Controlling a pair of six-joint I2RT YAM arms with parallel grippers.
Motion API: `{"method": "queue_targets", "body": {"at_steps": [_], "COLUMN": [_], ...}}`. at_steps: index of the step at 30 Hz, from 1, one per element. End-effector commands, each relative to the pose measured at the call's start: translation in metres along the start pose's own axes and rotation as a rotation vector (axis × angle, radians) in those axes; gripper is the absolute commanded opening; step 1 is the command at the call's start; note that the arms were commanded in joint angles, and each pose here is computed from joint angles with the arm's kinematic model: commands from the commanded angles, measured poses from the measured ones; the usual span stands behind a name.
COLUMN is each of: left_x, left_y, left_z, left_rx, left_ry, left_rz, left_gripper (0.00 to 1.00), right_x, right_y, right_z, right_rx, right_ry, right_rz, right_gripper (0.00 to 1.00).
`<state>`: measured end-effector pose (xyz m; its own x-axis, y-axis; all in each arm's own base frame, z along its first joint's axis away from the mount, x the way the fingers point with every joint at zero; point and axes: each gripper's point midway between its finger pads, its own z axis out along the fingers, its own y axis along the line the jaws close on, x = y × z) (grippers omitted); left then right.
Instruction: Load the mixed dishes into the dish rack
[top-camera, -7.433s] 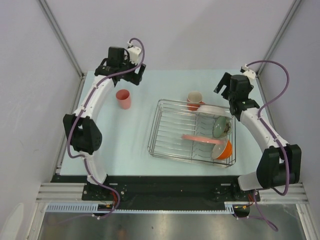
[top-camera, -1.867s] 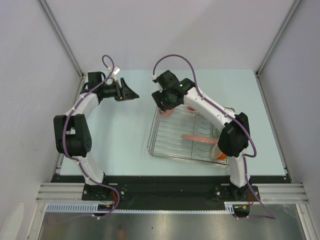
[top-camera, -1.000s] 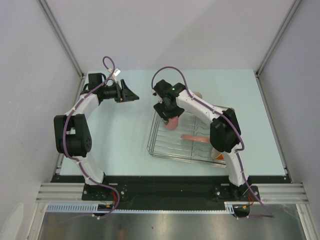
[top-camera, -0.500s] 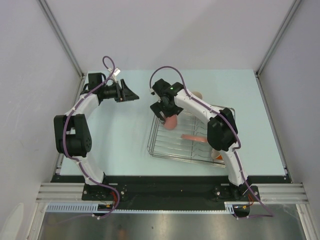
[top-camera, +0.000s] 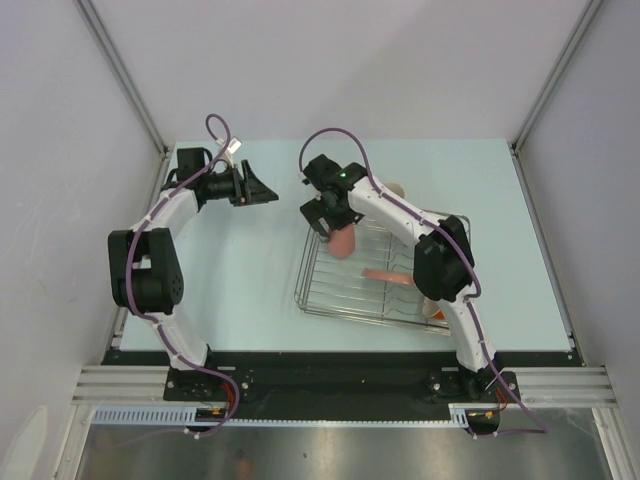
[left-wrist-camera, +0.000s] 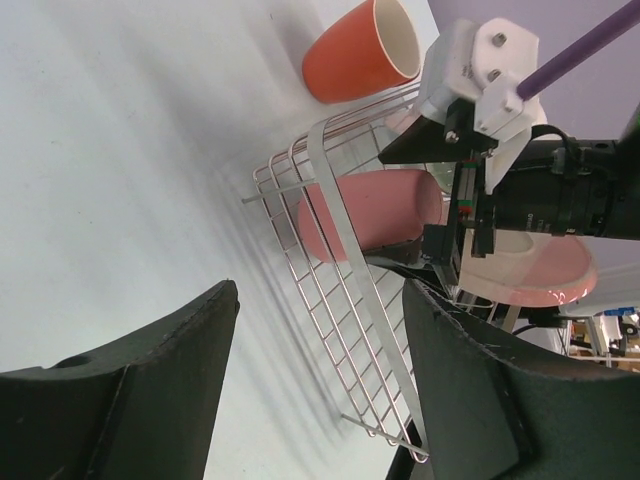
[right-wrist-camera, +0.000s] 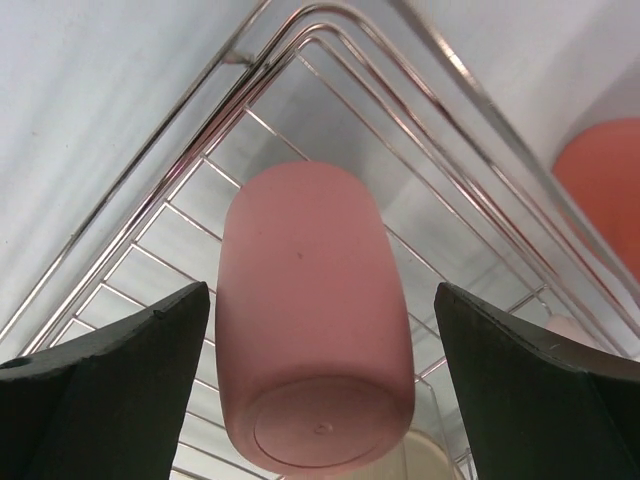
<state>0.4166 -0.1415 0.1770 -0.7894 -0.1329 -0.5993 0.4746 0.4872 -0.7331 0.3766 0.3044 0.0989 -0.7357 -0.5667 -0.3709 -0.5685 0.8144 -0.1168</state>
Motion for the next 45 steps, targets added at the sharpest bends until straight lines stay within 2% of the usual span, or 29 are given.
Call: {"method": "queue_targets", "body": {"at_steps": [1,9,13,15,16,17,19,20,24,28,33,39,45], "left_x": [-0.011,-0.014,-0.014,-0.014,-0.014,-0.014,-0.014,-0.015,-0.016,-0.015,-0.016,-0.016,-0.016], "left_y": [-0.018,-0.019,-0.021,-0.021,-0.021,-0.021,-0.021,-0.023,-0.025,-0.024,-0.022,-0.021,-0.020], "left_z": [-0.007,-0.008,-0.010,-0.010,-0.010,-0.011,-0.011,-0.010,-0.012,-0.012,-0.012,-0.011,-0.013], "left_rx": [0.026,0.024,0.023,0.019,0.018,0.017,0.019,0.022,0.021,0.019,0.012,0.013,-0.004], "left_ry": [-0.029,-0.031,-0.033,-0.031,-0.030,-0.031,-0.030,-0.028,-0.028,-0.027,-0.028,-0.026,-0.027], "left_rz": [0.060,0.069,0.076,0.080,0.082,0.083,0.082,0.085,0.094,0.093,0.099,0.094,0.102], "left_gripper": [0.72,0.72,0.72,0.72,0.72,0.72,0.72,0.72,0.72,0.72,0.72,0.72,0.71], "right_x": [-0.033,-0.038,-0.043,-0.054,-0.069,-0.062,-0.083,-0.080,-0.076,-0.076,-0.075,-0.065,-0.057], "right_y": [-0.013,-0.024,-0.046,-0.077,-0.090,-0.109,-0.130,-0.146,-0.159,-0.162,-0.165,-0.164,-0.164], "right_z": [-0.051,-0.091,-0.113,-0.130,-0.134,-0.122,-0.136,-0.129,-0.072,-0.040,-0.023,0.002,0.037], "right_rx": [0.042,0.058,0.107,0.154,0.168,0.187,0.175,0.187,0.219,0.212,0.179,0.182,0.168], "right_ry": [-0.146,-0.204,-0.248,-0.326,-0.406,-0.407,-0.575,-0.581,-0.473,-0.438,-0.421,-0.367,-0.313], "right_rz": [0.004,0.020,0.058,0.168,0.222,0.276,0.345,0.381,0.389,0.388,0.421,0.434,0.453], "right_gripper": [1.00,1.00,1.00,1.00,1.00,1.00,1.00,1.00,1.00,1.00,0.92,0.88,0.78]}}
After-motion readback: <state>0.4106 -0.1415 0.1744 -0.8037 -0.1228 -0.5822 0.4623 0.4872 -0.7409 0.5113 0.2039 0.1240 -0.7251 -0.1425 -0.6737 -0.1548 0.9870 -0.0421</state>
